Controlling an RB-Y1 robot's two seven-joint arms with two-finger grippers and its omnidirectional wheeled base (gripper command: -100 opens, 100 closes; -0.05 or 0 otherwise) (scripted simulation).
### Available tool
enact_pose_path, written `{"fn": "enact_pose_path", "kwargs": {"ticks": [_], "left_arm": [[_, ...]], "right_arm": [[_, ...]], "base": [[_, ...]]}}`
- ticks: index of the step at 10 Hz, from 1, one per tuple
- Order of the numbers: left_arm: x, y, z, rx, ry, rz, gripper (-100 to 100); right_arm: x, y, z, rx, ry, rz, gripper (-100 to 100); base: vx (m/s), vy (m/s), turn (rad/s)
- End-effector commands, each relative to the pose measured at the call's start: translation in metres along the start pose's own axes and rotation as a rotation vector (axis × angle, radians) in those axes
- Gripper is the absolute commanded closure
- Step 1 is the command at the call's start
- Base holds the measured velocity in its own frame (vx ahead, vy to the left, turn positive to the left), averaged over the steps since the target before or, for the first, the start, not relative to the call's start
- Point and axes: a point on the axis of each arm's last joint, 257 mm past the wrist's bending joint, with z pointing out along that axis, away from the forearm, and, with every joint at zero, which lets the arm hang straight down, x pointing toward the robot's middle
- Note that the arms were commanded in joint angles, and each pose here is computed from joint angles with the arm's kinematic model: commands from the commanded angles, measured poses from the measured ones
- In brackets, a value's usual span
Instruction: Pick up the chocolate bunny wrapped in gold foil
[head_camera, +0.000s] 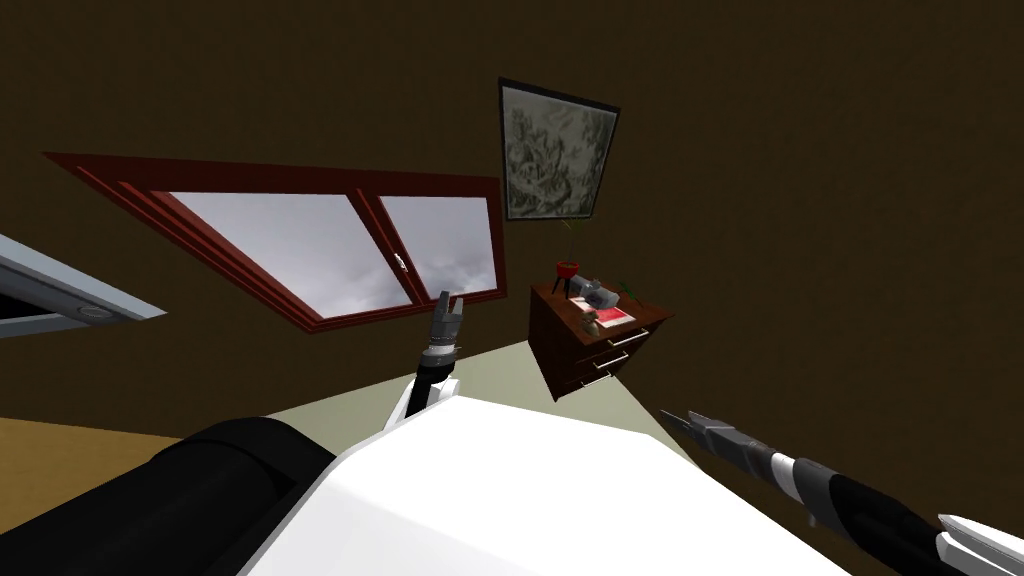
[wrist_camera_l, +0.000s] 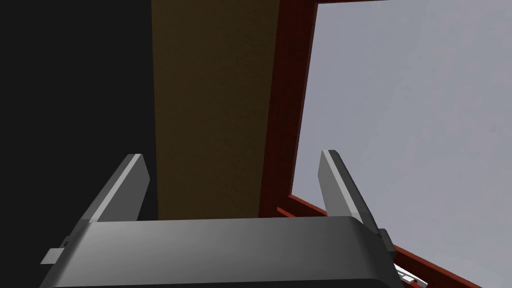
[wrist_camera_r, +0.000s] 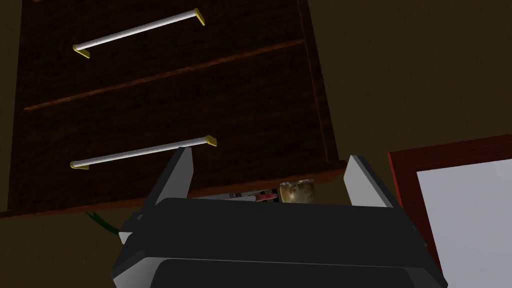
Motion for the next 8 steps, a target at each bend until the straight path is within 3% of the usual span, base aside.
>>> {"fn": "enact_pose_path", "kwargs": {"ticks": [1,5,6,8], "left_arm": [[0.000,0.000,0.000,0.000,0.000,0.000,0],[0.000,0.000,0.000,0.000,0.000,0.000,0],[0.000,0.000,0.000,0.000,0.000,0.000,0],[0.000,0.000,0.000,0.000,0.000,0.000,0]], "right_arm": [[-0.008,-0.009,-0.003,0.009,0.024,-0.069,-100],[-0.048,-0.029,-0.006,0.027,0.048,-0.255,-100],[-0.048,-0.029,-0.006,0.027,0.048,-0.255,-100],[-0.072,-0.031,-0.005,0.030,0.034,-0.322,-100]], "base": [[0.065,0.073,0.091],[0.173,0.114,0.180],[0.144,0.077,0.053],[0.177,0.069,0.143]]}}
